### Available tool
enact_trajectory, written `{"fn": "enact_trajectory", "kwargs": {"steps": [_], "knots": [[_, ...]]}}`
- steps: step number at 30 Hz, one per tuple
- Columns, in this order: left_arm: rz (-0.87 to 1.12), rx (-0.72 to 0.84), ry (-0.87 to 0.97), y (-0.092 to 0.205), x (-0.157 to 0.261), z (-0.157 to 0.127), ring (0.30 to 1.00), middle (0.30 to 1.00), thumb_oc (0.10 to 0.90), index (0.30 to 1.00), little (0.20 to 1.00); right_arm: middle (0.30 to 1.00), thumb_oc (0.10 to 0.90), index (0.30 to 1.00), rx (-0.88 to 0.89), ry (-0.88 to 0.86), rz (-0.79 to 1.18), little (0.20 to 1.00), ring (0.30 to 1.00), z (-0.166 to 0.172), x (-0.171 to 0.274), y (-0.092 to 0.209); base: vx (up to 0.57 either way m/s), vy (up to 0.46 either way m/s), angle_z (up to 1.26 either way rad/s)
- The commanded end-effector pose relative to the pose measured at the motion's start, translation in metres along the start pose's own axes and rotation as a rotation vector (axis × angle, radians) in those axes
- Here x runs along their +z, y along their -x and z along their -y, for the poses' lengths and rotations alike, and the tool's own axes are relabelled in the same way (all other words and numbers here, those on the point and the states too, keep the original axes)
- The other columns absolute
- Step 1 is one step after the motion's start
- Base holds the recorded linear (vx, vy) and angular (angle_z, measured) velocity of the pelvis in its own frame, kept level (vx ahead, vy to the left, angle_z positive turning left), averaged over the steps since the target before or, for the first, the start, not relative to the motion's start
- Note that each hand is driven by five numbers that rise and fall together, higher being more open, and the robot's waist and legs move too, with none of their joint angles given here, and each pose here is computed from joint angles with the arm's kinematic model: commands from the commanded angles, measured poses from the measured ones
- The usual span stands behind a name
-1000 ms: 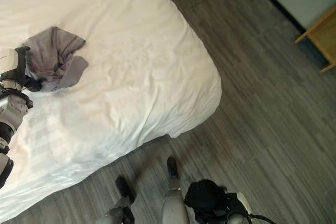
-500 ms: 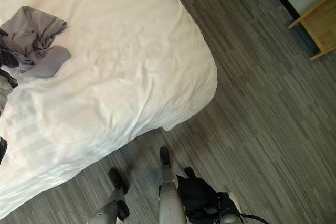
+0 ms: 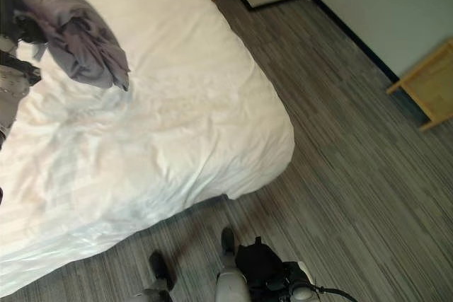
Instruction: Pick up bed clothes into laundry basket.
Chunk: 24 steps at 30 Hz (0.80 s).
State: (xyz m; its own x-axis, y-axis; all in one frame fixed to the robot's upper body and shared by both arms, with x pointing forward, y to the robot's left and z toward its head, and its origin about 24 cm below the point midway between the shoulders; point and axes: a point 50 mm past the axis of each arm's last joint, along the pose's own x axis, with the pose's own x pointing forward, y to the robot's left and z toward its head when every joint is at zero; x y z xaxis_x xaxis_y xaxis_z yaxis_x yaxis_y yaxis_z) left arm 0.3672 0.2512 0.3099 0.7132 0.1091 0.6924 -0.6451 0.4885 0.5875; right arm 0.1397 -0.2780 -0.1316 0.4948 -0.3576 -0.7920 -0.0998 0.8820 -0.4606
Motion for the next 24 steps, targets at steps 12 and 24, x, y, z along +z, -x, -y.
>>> {"fn": "enact_trajectory", "kwargs": {"steps": [12, 24], "knots": [[0.383, -0.139, 0.367, 0.096, 0.061, 0.02, 0.3, 0.3, 0.4, 0.3, 0.3, 0.3, 0.4, 0.3, -0.492, 0.075, 0.464, 0.3, 0.3, 0.142, 0.126, 0.029, -0.16, -0.106, -0.43], [0.025, -0.404, 0.554, 0.163, 0.046, 0.115, 0.3, 0.3, 0.4, 0.3, 0.3, 0.3, 0.4, 0.3, -0.631, 0.215, 1.134, 0.3, 0.3, 0.119, 0.273, 0.119, -0.16, -0.282, -0.94]]}}
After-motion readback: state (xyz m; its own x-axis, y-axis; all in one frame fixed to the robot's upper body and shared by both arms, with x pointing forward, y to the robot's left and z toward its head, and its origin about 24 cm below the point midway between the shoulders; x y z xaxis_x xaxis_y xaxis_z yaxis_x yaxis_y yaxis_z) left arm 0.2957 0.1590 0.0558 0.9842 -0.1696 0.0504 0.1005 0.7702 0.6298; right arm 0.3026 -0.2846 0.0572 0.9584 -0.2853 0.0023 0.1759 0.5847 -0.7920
